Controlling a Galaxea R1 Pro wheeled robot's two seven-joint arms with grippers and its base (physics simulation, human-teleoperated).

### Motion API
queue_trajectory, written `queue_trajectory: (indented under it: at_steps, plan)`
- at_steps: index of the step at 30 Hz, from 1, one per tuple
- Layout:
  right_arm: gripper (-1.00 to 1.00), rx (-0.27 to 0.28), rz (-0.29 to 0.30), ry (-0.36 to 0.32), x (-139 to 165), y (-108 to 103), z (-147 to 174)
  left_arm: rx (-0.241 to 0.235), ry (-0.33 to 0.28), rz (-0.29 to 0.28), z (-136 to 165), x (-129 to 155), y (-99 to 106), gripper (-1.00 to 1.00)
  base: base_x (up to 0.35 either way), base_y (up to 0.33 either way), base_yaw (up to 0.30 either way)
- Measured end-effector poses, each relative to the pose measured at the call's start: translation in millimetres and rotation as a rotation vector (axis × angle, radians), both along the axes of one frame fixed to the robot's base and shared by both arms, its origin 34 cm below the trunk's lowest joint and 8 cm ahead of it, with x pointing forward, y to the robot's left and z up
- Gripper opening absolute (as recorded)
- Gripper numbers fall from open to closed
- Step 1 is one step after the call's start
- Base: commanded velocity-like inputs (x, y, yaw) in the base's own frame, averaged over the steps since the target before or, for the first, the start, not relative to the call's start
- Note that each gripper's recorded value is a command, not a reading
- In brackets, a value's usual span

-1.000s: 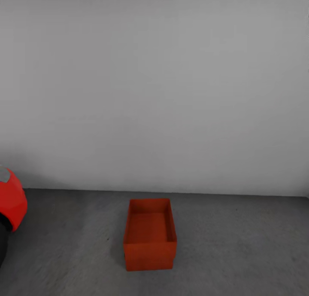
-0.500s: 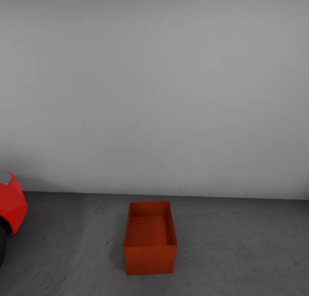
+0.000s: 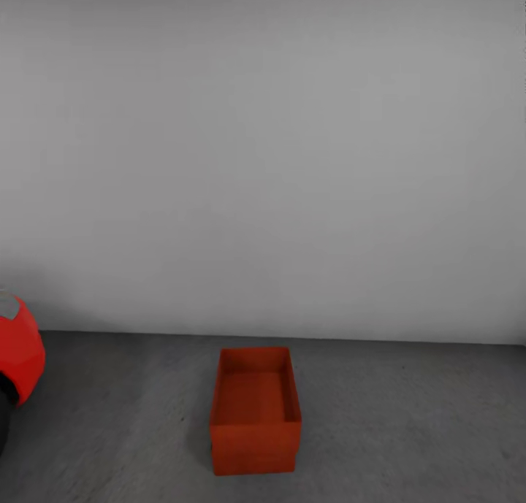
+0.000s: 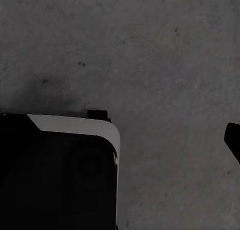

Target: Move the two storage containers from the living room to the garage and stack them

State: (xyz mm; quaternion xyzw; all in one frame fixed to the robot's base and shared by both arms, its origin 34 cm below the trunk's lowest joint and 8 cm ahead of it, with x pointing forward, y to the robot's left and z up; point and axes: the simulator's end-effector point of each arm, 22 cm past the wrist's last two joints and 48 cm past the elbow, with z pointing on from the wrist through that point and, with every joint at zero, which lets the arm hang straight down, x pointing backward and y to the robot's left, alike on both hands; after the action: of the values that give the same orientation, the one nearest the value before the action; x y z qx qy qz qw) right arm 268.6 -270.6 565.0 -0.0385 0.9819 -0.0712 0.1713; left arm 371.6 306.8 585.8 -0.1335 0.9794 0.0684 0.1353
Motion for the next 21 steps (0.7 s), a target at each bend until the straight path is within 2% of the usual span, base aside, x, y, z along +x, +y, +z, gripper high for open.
queue_trajectory:
  at_steps: [21]
  plan:
    - [1.0, -0.001, -0.009, 0.008, -1.2, -2.8, -0.4, 0.0, -0.003, 0.0, 0.6, 0.9, 0.0, 1.0, 0.0, 0.0, 0.0]
